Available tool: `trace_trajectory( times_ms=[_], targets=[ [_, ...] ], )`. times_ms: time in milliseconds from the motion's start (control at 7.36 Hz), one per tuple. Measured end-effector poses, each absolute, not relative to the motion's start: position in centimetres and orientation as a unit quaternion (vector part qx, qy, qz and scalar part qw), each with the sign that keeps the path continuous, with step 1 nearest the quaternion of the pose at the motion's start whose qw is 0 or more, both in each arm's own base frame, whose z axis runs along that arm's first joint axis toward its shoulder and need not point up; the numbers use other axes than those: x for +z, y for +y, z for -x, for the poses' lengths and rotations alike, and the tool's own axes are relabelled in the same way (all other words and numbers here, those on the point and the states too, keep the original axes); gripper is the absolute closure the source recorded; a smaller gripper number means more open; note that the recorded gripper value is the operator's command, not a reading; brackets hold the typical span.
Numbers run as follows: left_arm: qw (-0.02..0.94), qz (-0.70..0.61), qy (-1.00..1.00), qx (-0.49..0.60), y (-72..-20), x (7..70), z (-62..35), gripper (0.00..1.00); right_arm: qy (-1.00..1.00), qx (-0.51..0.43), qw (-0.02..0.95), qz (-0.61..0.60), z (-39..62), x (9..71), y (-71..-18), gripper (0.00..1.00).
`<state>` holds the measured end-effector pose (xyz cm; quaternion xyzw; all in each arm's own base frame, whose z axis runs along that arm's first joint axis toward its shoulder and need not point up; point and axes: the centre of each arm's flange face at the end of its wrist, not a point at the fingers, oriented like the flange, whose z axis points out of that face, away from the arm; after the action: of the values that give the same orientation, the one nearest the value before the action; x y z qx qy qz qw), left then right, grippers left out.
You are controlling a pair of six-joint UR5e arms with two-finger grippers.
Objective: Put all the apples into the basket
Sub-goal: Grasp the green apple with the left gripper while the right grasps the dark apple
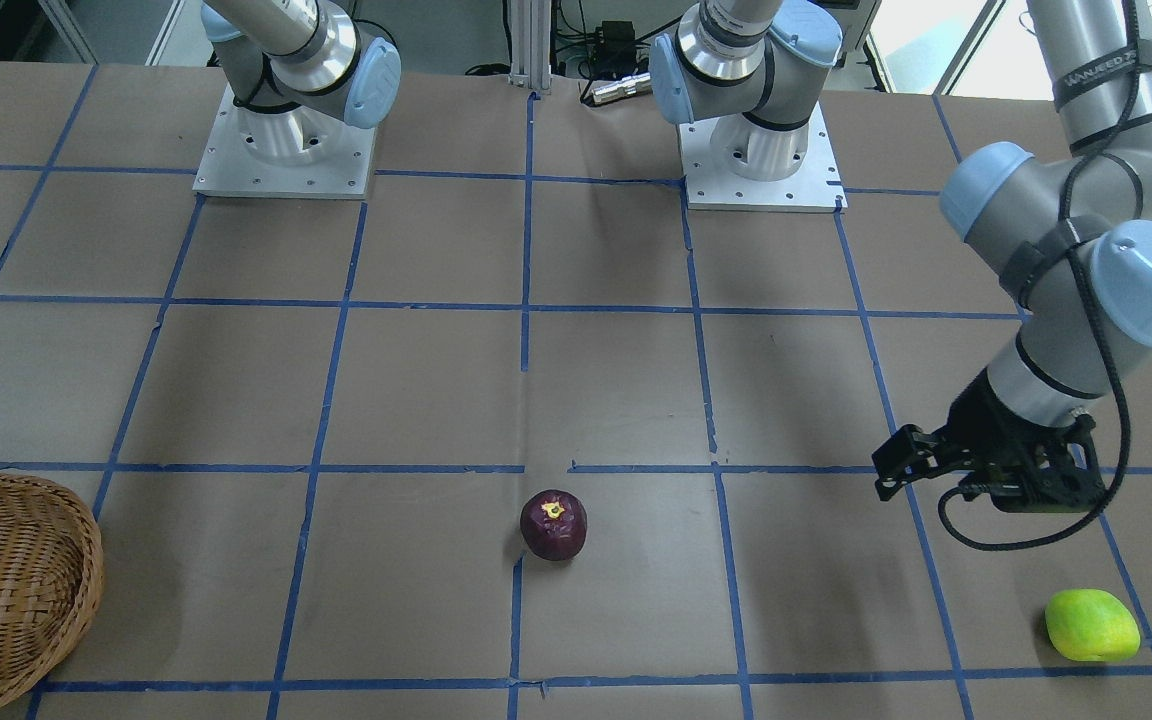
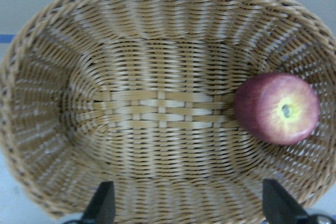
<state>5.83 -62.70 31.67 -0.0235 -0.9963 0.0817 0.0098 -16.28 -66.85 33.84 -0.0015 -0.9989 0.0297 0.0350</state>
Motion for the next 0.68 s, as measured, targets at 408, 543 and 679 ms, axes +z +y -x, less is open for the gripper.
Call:
trace_trajectory(
  times_ms=[408,543,679],
  targets=[
    [-0.061,0.080,-0.992,0.081,-70.5,30.9,-13.0,0.00,-0.998,-0.001,0.011,0.061,-1.4,37.3,-65.7,0.00],
    [-0.068,0.070,-0.992,0.076,-72.0,29.4,-15.9,0.00,-0.996,-0.005,-0.003,0.093,-8.7,37.0,-65.1,0.00],
    [-0.069,0.057,-0.994,0.069,-72.7,28.0,-18.7,0.00,-0.991,-0.007,-0.013,0.135,-15.7,36.4,-64.1,0.00]
  ],
)
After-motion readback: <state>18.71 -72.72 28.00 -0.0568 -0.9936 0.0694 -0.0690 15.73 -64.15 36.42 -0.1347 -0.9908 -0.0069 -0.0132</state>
